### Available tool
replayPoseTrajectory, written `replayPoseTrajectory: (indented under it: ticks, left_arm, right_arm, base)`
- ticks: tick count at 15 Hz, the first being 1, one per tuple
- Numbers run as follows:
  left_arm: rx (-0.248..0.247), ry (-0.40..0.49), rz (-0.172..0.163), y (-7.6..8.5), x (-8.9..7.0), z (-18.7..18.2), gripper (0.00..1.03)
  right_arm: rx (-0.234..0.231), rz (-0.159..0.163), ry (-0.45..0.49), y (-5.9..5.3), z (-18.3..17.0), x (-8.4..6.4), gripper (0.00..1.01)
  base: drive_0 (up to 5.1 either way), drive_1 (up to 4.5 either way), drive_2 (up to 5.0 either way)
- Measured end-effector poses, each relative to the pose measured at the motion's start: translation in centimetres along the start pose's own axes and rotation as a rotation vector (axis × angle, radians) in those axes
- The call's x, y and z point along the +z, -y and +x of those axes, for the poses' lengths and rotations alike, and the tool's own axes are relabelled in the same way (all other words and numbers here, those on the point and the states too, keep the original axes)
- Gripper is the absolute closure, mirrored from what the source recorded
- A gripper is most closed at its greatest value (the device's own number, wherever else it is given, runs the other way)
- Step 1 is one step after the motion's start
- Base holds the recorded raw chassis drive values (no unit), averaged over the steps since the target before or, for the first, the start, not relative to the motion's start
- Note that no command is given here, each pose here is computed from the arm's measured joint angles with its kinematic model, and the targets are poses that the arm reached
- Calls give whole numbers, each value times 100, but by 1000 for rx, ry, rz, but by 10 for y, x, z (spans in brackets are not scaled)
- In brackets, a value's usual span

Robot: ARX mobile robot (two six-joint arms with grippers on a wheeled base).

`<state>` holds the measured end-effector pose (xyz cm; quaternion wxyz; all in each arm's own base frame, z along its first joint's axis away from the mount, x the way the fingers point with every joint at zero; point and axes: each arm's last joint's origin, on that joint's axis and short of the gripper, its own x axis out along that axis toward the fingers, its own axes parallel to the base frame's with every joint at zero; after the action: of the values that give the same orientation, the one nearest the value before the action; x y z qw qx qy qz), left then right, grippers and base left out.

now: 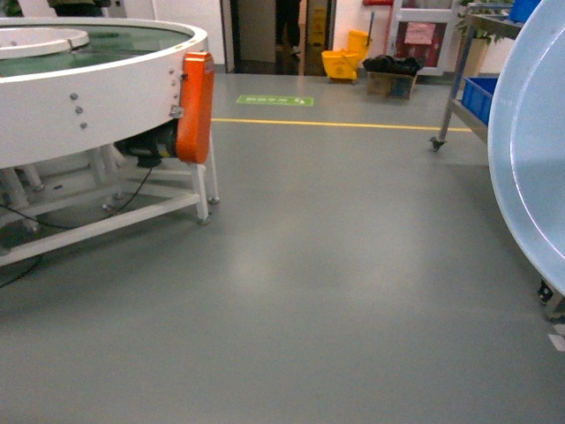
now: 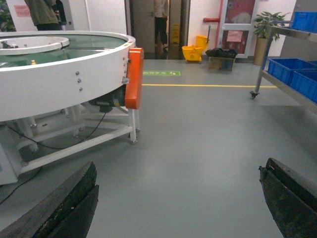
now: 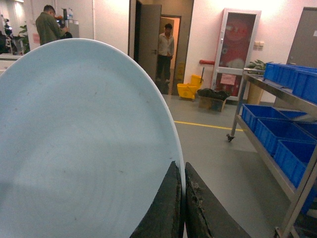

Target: Place blue tray on left shelf second layer neatly

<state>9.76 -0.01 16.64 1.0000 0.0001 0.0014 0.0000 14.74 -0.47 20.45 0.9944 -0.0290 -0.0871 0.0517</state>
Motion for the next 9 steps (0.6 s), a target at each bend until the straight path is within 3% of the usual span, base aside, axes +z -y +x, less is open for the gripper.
replayPoseTrajectory:
  ticks: [8,9]
  left_arm:
    - [0,-2,0,0,0,0,5]
    - [0,-2,0,0,0,0,5]
  right_arm:
    - [0,0,2,0,0,0,99]
    - [0,0,2,0,0,0,99]
  base:
    - [249,-135,-611]
    - [-188,-188,-188]
